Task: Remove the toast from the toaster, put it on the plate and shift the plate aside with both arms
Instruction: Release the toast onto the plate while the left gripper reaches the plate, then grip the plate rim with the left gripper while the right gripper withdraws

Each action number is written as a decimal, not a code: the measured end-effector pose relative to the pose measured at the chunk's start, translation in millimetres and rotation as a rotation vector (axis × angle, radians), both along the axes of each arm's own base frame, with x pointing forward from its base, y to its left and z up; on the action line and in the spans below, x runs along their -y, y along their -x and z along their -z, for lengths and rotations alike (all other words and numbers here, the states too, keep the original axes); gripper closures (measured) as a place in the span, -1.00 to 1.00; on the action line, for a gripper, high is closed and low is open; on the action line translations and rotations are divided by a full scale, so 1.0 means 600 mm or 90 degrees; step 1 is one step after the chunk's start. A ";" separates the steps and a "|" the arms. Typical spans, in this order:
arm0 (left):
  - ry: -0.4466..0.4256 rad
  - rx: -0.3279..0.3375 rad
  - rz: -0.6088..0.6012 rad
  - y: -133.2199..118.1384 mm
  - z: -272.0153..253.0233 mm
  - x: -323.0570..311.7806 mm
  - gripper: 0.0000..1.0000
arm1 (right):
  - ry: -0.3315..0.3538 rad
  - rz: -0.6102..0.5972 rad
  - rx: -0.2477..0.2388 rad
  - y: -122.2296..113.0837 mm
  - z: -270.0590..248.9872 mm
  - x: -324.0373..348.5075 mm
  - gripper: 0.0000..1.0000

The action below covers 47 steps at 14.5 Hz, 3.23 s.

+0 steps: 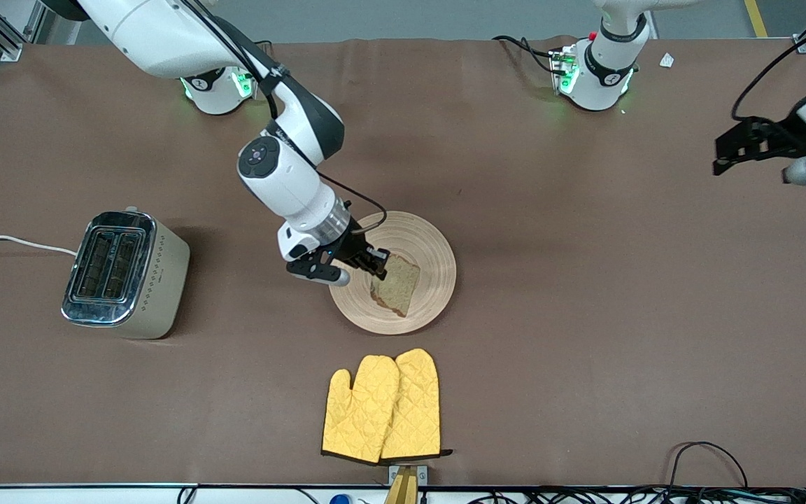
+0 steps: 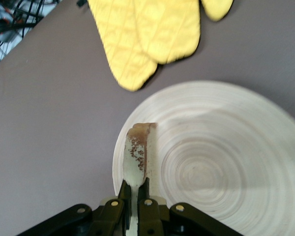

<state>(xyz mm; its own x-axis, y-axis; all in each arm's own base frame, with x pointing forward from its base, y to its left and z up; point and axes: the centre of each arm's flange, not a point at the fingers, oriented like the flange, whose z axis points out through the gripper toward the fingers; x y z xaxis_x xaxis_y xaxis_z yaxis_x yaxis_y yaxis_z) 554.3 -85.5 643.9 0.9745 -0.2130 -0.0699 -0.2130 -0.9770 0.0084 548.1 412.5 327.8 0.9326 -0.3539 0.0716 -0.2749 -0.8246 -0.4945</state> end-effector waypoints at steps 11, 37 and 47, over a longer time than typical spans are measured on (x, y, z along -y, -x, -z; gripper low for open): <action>0.171 -0.184 0.037 -0.070 0.220 0.133 -1.00 | 0.013 -0.022 0.009 0.046 0.112 0.072 0.82; 0.547 -0.307 -0.040 -0.053 0.728 0.274 -0.54 | 0.123 -0.014 0.062 0.030 -0.025 0.225 -1.00; 0.664 -0.208 -0.027 -0.041 0.846 0.321 -0.13 | 0.244 -0.115 -0.030 -0.007 -0.228 0.579 -1.00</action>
